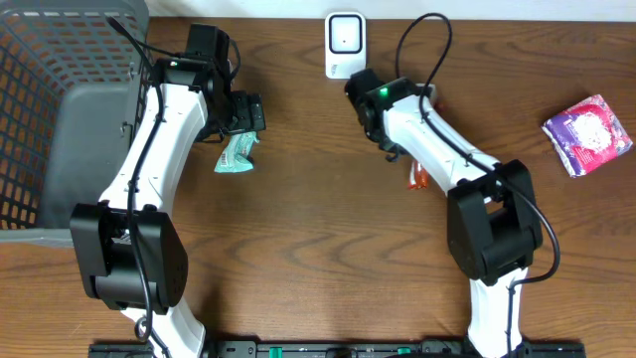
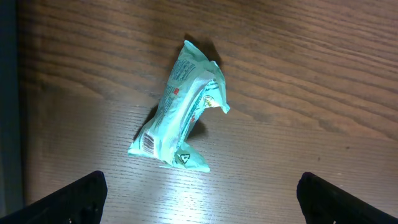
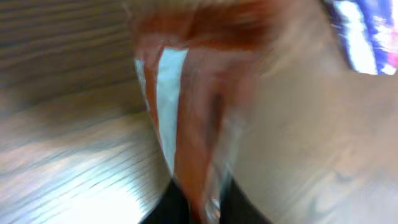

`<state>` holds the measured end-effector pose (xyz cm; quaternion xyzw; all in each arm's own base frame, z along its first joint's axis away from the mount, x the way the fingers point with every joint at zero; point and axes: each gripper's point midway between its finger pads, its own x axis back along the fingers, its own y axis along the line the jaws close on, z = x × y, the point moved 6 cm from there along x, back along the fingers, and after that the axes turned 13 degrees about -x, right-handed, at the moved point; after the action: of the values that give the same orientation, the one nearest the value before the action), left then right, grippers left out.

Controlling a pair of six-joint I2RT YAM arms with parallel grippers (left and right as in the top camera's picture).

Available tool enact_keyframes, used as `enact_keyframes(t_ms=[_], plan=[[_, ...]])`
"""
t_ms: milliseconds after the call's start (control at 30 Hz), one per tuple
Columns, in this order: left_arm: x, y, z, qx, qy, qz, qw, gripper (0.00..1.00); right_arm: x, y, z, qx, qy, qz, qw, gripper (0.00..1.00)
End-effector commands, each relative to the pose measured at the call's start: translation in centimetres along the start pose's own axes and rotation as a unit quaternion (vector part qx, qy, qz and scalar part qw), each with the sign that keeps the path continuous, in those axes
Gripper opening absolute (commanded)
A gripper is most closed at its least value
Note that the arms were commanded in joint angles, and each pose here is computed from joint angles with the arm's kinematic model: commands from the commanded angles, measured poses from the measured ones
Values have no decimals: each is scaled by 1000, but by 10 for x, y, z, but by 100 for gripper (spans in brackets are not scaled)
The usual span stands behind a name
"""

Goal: Scan the item barcode

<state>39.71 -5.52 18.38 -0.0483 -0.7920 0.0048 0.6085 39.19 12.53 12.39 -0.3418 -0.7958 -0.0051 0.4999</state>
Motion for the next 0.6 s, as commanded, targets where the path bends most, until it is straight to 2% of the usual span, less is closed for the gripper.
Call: enact_keyframes(t_ms=[0, 33, 67, 167, 200, 433, 567], plan=[[-4, 3, 2, -1, 8, -6, 1000, 98, 15, 21, 19, 52, 21, -49, 997, 40], [-4, 3, 2, -1, 8, -6, 1000, 98, 19, 25, 22, 62, 20, -57, 996, 49], [-4, 3, 2, -1, 8, -6, 1000, 98, 24, 27, 23, 65, 17, -62, 996, 51], [-4, 3, 2, -1, 8, -6, 1000, 98, 40, 31, 17, 81, 6, -76, 994, 81], [-4, 3, 2, -1, 8, -6, 1000, 98, 45, 31, 13, 86, 3, -80, 993, 85], [-4, 3, 2, -1, 8, -6, 1000, 98, 91, 25, -17, 102, -7, -113, 988, 89], [-4, 3, 2, -1, 8, -6, 1000, 98, 105, 26, -23, 114, 0, -140, 983, 99]])
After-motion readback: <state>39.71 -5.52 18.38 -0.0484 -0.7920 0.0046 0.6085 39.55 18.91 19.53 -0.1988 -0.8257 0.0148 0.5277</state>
